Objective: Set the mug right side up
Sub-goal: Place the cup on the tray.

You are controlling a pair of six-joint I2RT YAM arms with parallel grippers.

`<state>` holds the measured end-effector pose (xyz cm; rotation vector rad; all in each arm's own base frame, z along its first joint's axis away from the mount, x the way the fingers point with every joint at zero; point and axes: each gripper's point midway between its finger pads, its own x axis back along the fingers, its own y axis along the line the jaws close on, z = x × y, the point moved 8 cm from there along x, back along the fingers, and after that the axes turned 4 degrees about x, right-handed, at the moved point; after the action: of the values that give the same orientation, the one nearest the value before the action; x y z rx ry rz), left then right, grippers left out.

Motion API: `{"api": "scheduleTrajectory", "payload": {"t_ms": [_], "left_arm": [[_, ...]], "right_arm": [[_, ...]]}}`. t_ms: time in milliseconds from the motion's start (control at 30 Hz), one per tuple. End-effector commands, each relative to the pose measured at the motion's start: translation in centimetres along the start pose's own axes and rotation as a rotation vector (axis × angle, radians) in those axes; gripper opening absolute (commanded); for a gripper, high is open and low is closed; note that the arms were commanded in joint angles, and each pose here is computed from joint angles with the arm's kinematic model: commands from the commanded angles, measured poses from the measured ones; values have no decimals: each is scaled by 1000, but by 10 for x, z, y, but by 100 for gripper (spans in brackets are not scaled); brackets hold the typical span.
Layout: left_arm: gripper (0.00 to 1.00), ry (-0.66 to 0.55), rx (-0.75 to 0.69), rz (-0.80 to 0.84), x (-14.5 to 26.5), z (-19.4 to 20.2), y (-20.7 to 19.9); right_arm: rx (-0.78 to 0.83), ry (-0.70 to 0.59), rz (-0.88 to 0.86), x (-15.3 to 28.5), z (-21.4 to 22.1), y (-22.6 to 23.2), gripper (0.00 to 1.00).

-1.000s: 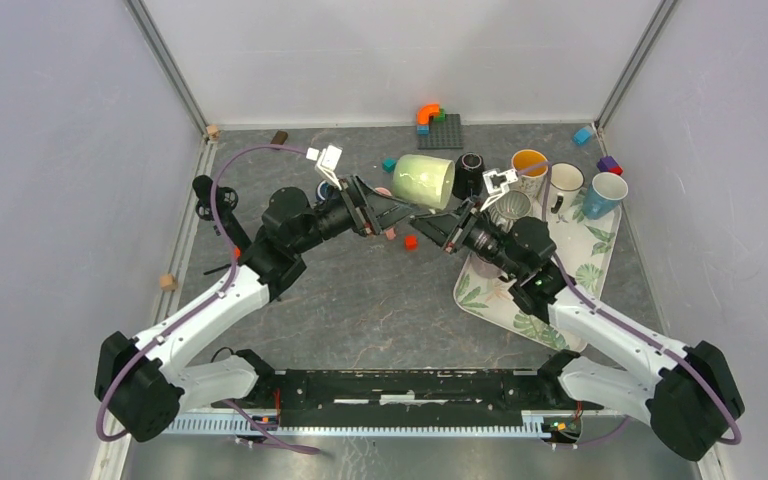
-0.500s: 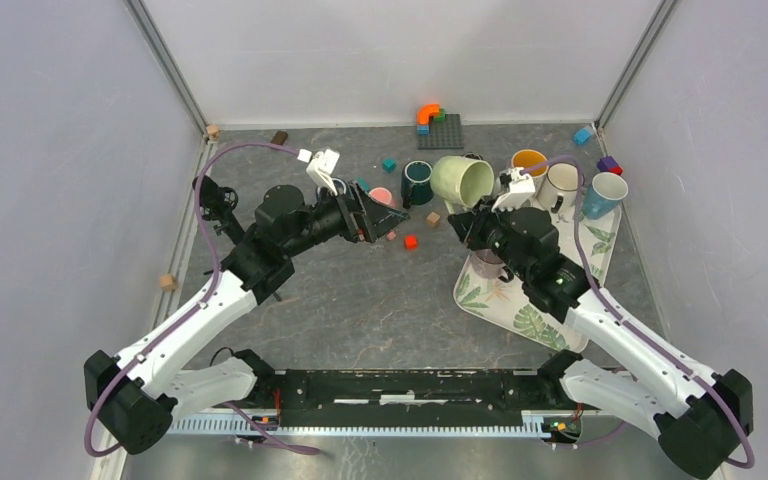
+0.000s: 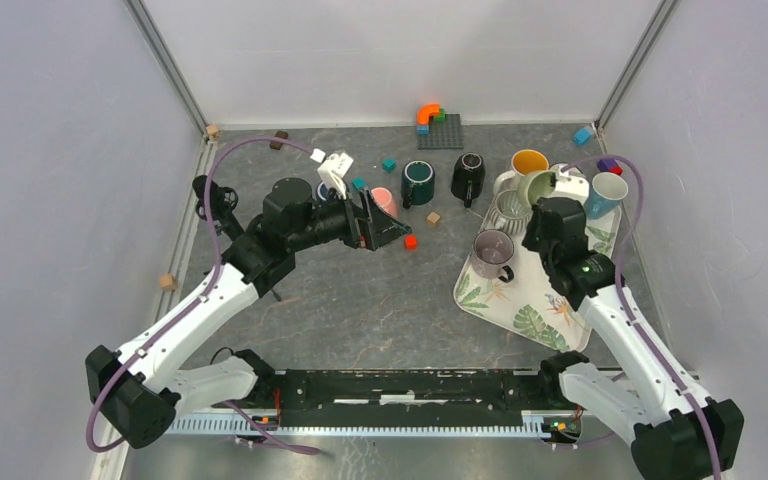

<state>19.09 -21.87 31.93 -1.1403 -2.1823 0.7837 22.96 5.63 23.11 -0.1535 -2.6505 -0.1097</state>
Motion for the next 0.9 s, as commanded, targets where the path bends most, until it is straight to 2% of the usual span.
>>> {"api": "scheduleTrajectory", "payload": {"t_ms": [0,333,867], "left_arm": [[100,73,-72,60,-2,-4,-9],[100,187,-88,90,-9,6,-4],[100,218,-127,119,-7,12,-1]], "right_arm": [[-17,-87,134,2,-24,-26,0],[-30,16,190,-26,2,-45,0],[-54,182,160,-62,48,-66,0]]}}
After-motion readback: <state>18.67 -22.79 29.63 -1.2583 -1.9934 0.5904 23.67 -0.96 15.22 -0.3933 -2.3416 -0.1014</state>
